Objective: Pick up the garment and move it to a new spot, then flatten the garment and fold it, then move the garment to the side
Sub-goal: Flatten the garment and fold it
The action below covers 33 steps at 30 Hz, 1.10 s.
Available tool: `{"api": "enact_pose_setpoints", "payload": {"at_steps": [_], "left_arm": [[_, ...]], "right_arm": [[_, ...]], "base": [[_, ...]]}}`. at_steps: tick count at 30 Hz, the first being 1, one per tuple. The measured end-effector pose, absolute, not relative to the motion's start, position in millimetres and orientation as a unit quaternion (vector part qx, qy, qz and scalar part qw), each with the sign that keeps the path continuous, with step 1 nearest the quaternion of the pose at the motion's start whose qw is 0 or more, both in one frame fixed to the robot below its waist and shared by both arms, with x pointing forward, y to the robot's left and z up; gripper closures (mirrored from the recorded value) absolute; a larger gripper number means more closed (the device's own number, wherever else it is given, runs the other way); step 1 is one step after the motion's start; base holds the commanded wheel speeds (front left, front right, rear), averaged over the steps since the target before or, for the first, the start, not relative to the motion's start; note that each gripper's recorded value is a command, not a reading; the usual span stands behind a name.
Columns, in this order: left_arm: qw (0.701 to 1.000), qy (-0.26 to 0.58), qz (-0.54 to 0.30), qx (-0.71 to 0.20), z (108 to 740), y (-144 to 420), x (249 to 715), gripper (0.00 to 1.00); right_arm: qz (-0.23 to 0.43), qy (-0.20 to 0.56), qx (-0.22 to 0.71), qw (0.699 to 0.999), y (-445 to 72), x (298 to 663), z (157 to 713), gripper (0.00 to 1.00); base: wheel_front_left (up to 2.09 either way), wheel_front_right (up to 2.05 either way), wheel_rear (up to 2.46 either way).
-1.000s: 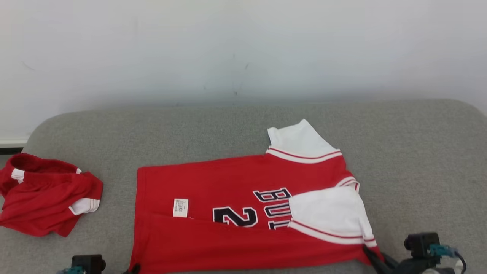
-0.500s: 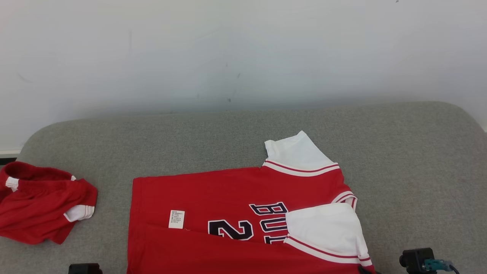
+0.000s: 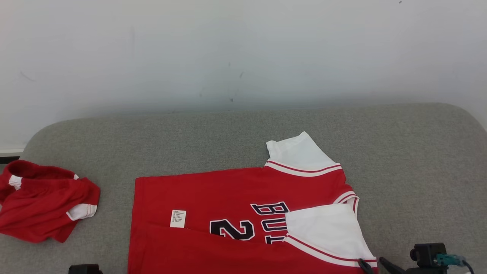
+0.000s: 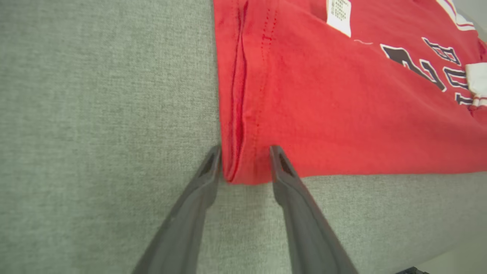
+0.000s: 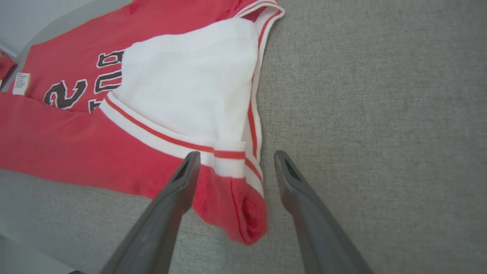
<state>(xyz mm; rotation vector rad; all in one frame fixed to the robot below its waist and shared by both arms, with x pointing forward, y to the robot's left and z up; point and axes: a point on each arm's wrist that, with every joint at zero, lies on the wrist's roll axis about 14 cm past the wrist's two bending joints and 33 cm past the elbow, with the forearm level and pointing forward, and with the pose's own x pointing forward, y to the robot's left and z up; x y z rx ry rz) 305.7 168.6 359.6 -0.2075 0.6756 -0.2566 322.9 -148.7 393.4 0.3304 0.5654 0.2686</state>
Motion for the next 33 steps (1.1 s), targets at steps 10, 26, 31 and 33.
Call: {"api": "enact_pose_setpoints", "payload": {"at_steps": [10,26,31,33], "left_arm": [[0.938,0.310,-0.113,-0.103,371,176,302,0.00],[0.986,0.128,-0.059,-0.090,450,197,339,0.00],[0.992,0.068,-0.044,-0.091,475,203,348,0.00],[0.993,0.064,-0.035,-0.089,476,207,349,0.00]], "right_arm": [[0.102,0.224,0.202,0.948,-178,337,424,0.00],[0.146,0.117,0.173,0.967,-148,361,474,0.00],[0.142,0.067,0.171,0.973,-142,372,493,0.00],[0.138,0.050,0.174,0.974,-141,375,498,0.00]], "base": [[0.00,0.00,0.00],[0.00,0.00,0.00],[0.00,0.00,0.00],[0.00,0.00,0.00]]}}
